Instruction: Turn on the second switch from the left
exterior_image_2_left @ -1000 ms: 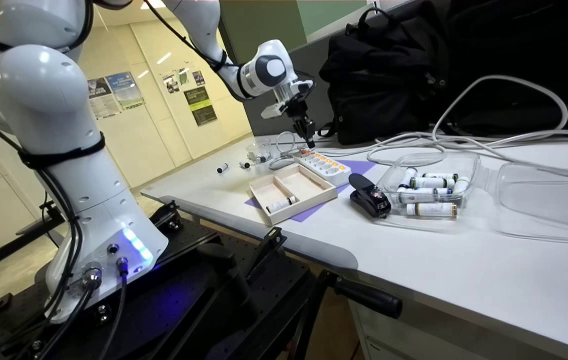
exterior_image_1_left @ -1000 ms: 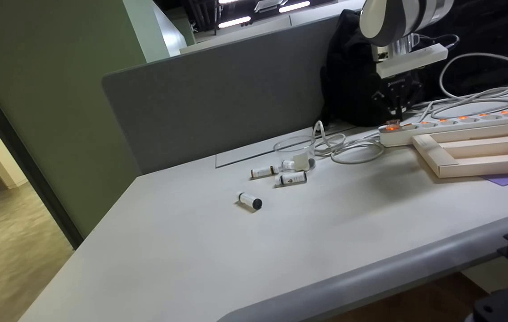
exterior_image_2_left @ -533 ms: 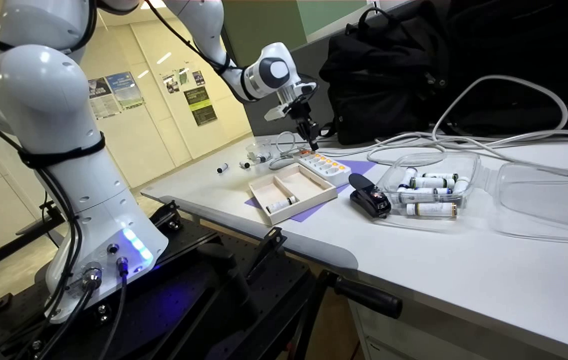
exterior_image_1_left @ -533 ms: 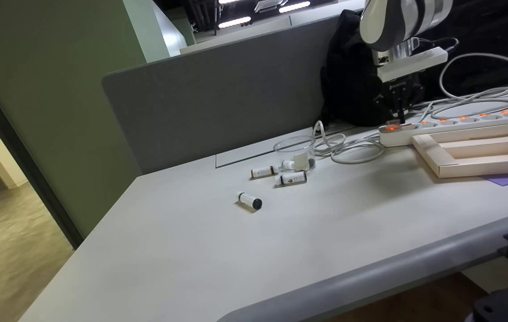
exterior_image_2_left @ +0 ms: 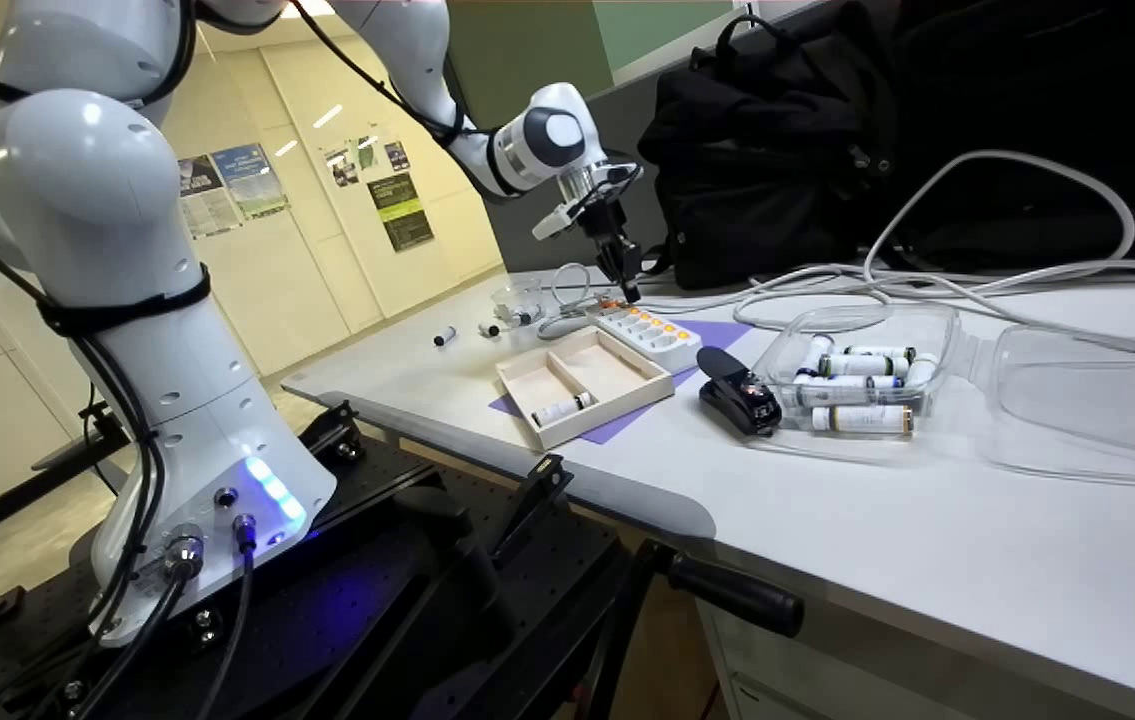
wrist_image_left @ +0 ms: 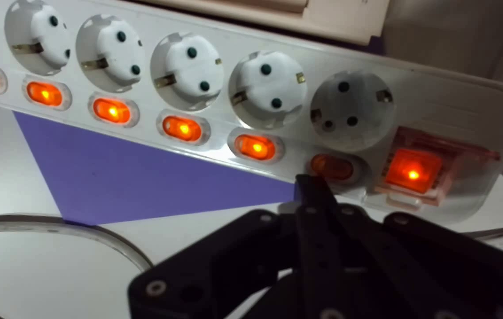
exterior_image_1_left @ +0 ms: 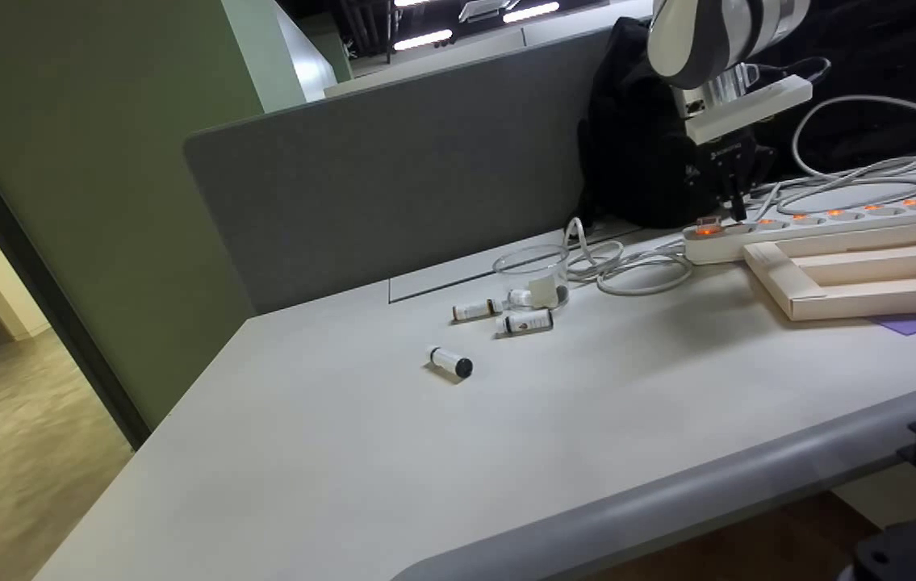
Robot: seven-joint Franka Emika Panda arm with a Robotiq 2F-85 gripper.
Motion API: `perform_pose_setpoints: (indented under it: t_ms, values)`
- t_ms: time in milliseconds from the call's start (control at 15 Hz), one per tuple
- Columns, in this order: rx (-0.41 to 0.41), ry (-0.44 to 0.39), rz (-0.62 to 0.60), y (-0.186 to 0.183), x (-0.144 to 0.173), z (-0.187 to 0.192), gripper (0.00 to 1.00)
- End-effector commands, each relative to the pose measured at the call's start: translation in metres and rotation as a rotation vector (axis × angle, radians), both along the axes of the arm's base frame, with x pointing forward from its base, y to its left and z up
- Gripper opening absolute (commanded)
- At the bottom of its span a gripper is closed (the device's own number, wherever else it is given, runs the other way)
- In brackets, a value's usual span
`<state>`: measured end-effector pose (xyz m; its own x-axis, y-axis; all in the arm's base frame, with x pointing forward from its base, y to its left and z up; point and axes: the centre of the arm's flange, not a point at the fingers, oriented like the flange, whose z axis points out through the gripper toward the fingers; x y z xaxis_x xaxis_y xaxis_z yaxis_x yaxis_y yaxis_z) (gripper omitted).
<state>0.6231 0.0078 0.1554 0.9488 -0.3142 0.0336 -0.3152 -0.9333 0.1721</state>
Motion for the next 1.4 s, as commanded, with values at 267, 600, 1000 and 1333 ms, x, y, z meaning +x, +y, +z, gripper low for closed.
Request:
perform_pose_setpoints:
  t_ms: [267, 600, 1000, 1333]
  values:
    - [0.0, 0.042, -0.038, -0.007, 0.011, 0.013, 0.0]
    - [0.008, 0.082, -0.039, -0.001, 0.005, 0.008, 0.0]
    - [0.04, 0.071, -0.051, 0.003, 0.005, 0.002, 0.0]
    - [0.06, 0.05, -0.069, 0.001, 0.006, -0.006, 0.0]
